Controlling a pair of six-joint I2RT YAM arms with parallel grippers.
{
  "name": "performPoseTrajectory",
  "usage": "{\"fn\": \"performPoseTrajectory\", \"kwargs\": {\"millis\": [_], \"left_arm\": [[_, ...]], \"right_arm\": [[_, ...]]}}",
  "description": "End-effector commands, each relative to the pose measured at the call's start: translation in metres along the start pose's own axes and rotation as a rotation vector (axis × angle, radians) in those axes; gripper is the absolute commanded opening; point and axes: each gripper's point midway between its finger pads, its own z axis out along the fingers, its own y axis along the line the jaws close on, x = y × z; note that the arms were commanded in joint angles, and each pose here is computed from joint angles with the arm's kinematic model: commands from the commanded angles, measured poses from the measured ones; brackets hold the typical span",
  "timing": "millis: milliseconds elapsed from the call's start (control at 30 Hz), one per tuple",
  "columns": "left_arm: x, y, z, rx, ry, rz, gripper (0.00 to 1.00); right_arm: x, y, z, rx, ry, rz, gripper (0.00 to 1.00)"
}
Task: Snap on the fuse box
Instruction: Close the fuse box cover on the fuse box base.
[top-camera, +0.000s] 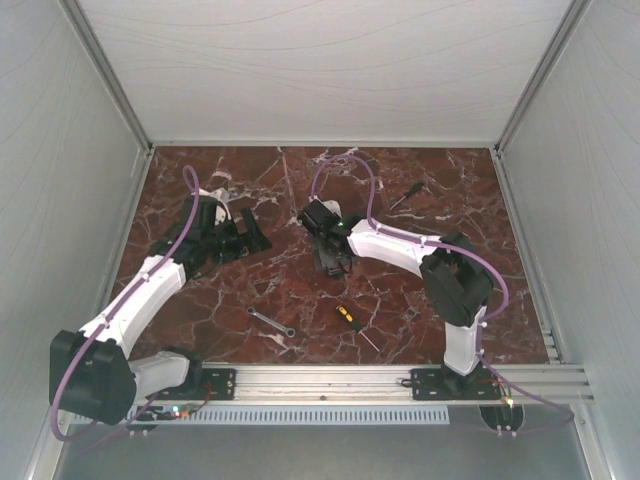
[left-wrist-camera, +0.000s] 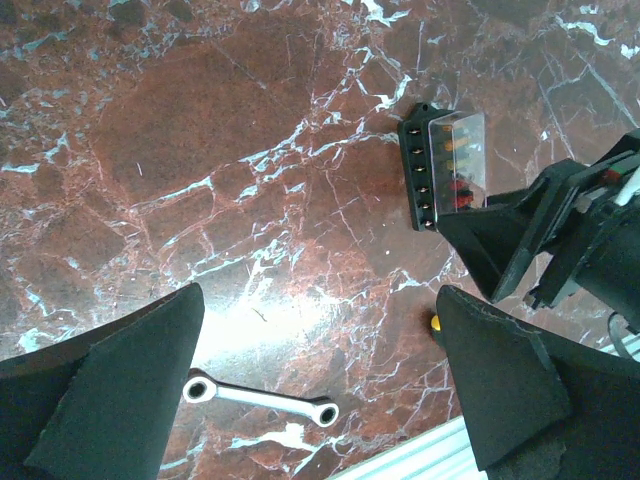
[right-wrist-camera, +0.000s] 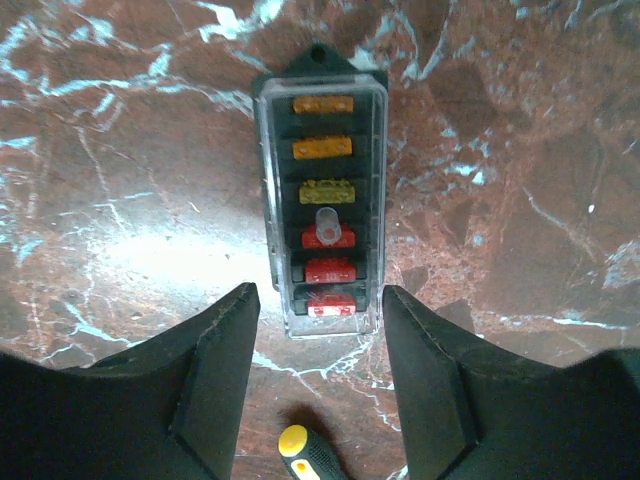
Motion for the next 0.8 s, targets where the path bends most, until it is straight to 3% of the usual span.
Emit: {"fn": "performPoseTrajectory", "kwargs": {"millis": [0,267,400,767], "left_arm": [[-0.006,-0.007,-0.004,0.036,-0.030,0.021,1.00],[-0.005,-0.008,-0.003,0.043,-0.024,0.019,1.00],[-0.004,-0.008,-0.003,0.045,-0.021,0.019,1.00],[-0.003,-0.009,-0.002,0.057,-0.016,0.020,1.00]], "right_arm": [[-0.029,0.000,-0.011,-0.014,-0.068,-0.029,0.49],[-0.042,-0.005,0.001,-0.001,-0.078,-0.033,0.38],[-0.044,-0.005,0.010,0.000,-0.063,-0.050,0.36],[0.000,-0.011,0.041,-0.014,0.144,-0.089,0.29]]}}
